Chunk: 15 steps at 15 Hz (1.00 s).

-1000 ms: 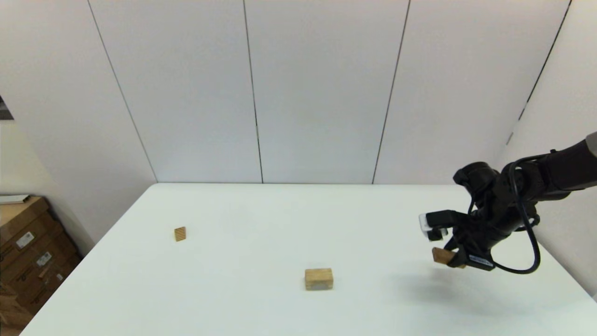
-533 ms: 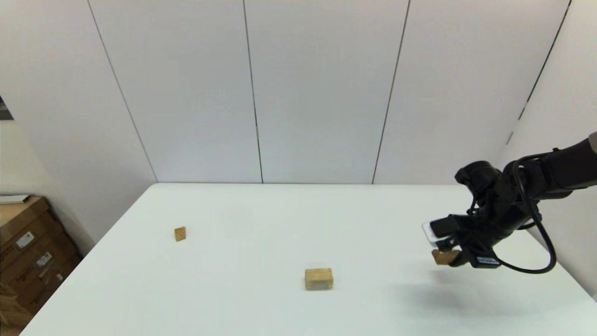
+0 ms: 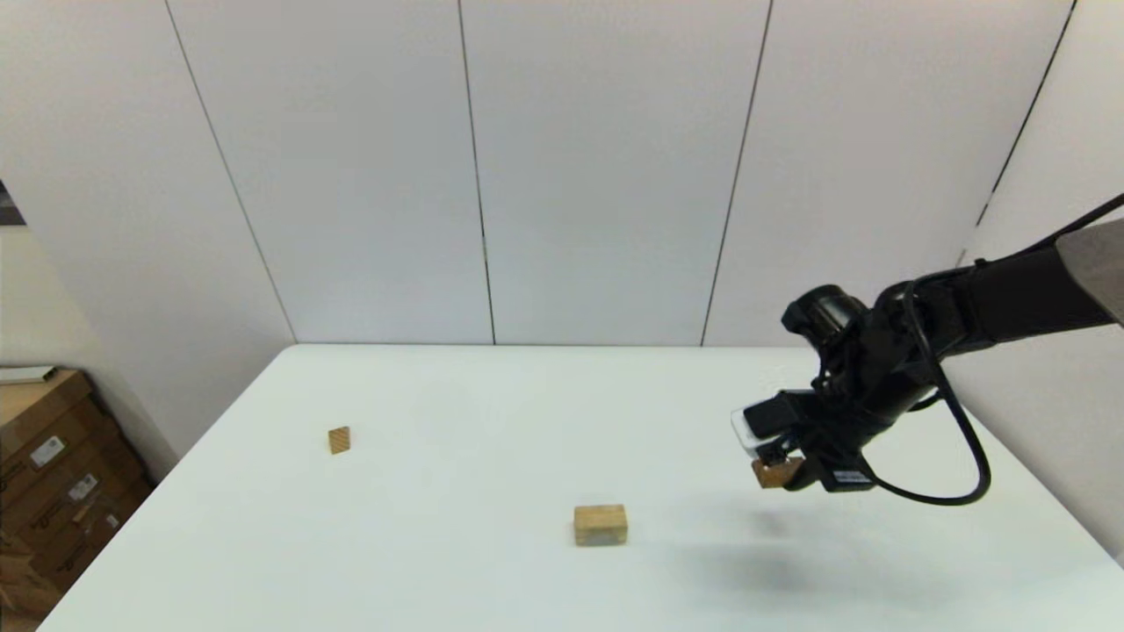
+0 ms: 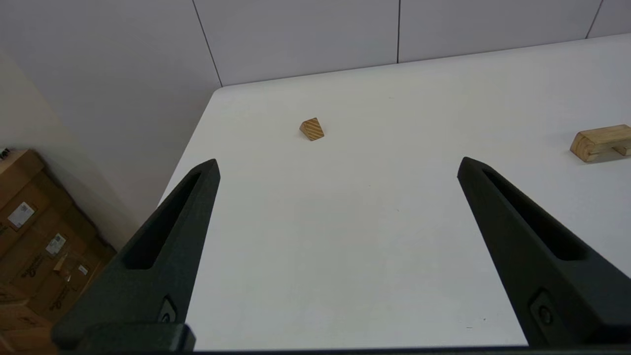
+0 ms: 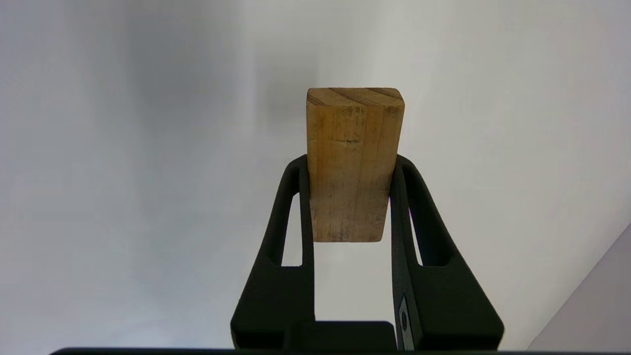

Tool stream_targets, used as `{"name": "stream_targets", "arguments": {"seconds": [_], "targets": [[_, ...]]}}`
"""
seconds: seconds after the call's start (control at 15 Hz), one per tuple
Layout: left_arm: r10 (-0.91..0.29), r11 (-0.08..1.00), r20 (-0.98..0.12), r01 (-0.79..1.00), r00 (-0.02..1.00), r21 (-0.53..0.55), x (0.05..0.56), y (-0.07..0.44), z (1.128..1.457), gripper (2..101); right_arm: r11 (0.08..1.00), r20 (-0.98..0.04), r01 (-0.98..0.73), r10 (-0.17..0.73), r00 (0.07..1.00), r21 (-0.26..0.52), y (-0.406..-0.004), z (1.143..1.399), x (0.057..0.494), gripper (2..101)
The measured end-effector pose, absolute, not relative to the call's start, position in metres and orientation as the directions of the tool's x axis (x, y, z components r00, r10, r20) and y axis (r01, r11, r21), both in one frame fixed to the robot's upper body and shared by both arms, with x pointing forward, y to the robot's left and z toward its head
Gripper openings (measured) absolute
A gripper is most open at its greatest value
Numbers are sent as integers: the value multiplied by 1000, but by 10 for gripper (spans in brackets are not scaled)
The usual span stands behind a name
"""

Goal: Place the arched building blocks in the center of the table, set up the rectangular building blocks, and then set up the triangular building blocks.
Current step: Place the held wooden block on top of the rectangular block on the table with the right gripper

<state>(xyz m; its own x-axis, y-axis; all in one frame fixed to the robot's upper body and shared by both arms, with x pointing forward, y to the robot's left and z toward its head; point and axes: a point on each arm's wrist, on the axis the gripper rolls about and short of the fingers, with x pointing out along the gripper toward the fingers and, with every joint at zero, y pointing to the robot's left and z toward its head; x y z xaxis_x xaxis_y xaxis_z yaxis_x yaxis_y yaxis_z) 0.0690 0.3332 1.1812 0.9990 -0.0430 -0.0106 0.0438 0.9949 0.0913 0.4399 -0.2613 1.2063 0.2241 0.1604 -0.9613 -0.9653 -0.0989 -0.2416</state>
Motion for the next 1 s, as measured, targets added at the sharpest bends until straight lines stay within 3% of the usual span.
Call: {"name": "stream_targets", "arguments": {"seconds": [0.2, 0.6, 1.0], "targets": [[-43, 995, -11, 43, 999, 91, 69, 333, 1181, 978, -93, -965, -971, 166, 201, -218, -224, 1219, 435, 242], [-43, 995, -11, 44, 999, 91, 69, 333, 1181, 978, -53, -954, -962, 154, 256, -266, -152, 1225, 430, 242], [-43, 995, -11, 44, 999, 91, 69, 333, 1181, 978, -58, -968, -976, 157, 197, -208, -102, 1218, 409, 242]]}}
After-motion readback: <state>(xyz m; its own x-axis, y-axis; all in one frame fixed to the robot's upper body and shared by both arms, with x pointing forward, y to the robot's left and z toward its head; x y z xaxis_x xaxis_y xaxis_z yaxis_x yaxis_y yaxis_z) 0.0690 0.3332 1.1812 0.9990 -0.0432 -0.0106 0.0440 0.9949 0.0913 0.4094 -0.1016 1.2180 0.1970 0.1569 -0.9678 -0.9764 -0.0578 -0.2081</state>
